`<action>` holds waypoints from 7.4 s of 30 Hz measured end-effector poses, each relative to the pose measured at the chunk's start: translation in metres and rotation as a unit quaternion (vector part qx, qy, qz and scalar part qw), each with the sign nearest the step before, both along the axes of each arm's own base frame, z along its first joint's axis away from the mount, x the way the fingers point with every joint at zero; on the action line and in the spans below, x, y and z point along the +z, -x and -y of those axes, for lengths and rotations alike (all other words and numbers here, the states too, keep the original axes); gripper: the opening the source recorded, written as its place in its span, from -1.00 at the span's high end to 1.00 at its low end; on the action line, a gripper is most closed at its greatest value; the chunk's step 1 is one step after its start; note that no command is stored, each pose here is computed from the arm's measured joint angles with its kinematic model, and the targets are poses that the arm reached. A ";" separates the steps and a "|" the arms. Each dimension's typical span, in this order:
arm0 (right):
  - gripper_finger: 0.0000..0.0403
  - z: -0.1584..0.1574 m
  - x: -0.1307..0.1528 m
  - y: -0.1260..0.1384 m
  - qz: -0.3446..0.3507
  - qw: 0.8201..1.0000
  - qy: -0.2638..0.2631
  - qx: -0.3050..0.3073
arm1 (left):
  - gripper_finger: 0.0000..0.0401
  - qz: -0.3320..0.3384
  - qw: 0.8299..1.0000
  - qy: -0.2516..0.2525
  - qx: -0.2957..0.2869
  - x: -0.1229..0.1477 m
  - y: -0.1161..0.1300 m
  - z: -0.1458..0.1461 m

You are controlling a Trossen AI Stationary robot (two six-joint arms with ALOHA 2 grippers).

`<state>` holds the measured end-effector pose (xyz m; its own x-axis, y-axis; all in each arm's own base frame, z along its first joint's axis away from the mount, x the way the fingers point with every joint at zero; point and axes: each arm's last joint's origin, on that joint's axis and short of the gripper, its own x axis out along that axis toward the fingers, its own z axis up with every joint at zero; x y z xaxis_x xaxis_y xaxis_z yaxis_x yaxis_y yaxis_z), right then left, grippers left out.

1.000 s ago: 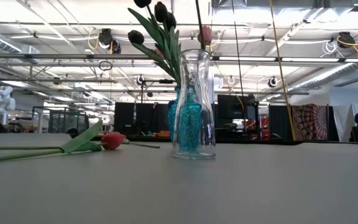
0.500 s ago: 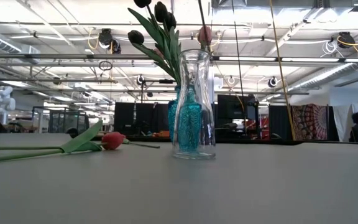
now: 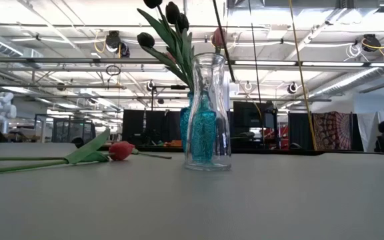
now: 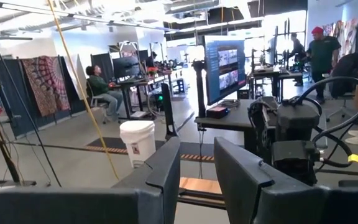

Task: Sort flowers into vase by color
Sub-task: Put the top left red tulip into the bottom transparent vase, then put the bottom left red tulip into the bottom transparent vase

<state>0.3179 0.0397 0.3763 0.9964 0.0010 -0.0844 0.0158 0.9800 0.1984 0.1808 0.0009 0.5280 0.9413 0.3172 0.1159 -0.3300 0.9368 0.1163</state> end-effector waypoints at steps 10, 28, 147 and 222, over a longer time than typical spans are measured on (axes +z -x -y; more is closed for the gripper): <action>1.00 0.000 0.002 0.000 0.011 1.000 -0.022 0.002 | 0.48 -0.001 1.000 0.000 0.000 0.000 0.000 0.000; 1.00 -0.003 0.010 0.000 0.048 0.997 -0.051 0.008 | 0.48 -0.015 1.000 0.001 0.013 -0.004 -0.009 0.000; -0.26 0.044 0.046 0.073 0.022 0.999 0.026 -0.032 | 0.48 -0.357 0.794 0.443 0.212 -0.106 0.015 0.020; -0.26 0.047 0.036 0.138 -0.130 0.986 0.061 -0.086 | 0.48 -0.418 0.663 0.559 0.270 -0.312 0.038 0.124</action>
